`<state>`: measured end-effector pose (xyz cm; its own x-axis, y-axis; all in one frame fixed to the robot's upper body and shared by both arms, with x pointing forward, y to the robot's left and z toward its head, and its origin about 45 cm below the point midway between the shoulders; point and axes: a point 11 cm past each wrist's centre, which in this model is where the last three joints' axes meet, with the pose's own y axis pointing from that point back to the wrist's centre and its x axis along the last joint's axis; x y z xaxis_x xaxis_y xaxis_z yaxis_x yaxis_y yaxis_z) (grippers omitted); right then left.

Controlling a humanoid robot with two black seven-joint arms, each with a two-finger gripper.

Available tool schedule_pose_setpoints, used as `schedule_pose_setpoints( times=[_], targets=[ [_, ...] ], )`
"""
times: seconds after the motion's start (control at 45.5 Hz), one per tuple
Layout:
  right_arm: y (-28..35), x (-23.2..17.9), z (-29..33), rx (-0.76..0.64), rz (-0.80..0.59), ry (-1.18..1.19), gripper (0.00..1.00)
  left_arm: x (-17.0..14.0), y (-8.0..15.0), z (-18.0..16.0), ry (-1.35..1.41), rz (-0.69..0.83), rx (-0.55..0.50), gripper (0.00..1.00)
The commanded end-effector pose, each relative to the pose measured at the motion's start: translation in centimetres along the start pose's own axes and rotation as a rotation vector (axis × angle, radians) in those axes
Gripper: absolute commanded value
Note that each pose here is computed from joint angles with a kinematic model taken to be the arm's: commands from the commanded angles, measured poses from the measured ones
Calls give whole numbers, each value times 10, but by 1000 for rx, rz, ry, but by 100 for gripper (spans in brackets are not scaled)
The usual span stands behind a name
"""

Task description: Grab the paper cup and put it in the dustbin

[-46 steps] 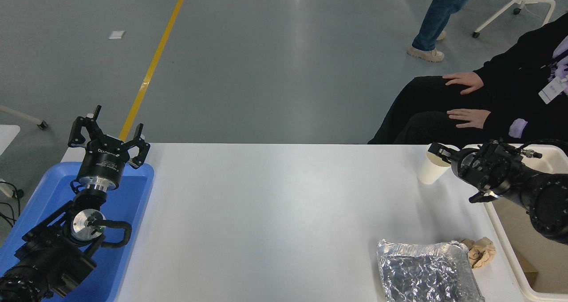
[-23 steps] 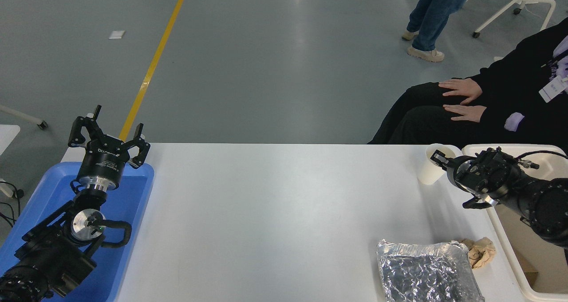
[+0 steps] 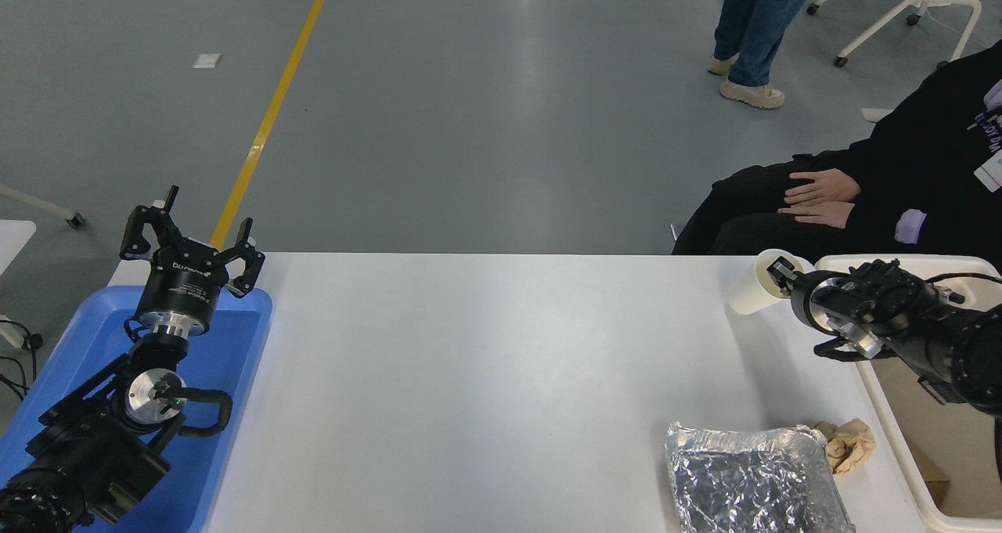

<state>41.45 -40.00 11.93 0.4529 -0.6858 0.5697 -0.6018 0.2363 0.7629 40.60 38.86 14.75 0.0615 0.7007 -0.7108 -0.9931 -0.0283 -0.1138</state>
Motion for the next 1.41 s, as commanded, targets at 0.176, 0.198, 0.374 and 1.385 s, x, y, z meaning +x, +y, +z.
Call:
schedule_pose_setpoints(
  times=[0.176, 0.198, 0.374, 1.385],
  targets=[
    [76, 35, -19, -30, -166, 80, 0, 0, 0, 0, 0, 0, 0, 99],
    [81, 38, -20, -31, -176, 86, 0, 0, 0, 0, 0, 0, 0, 99],
    [133, 62, -49, 5, -272, 126, 0, 0, 0, 1, -1, 0, -1, 99],
    [294, 101, -111, 107, -317, 343, 0, 0, 1, 0, 0, 1, 1, 99]
  ],
)
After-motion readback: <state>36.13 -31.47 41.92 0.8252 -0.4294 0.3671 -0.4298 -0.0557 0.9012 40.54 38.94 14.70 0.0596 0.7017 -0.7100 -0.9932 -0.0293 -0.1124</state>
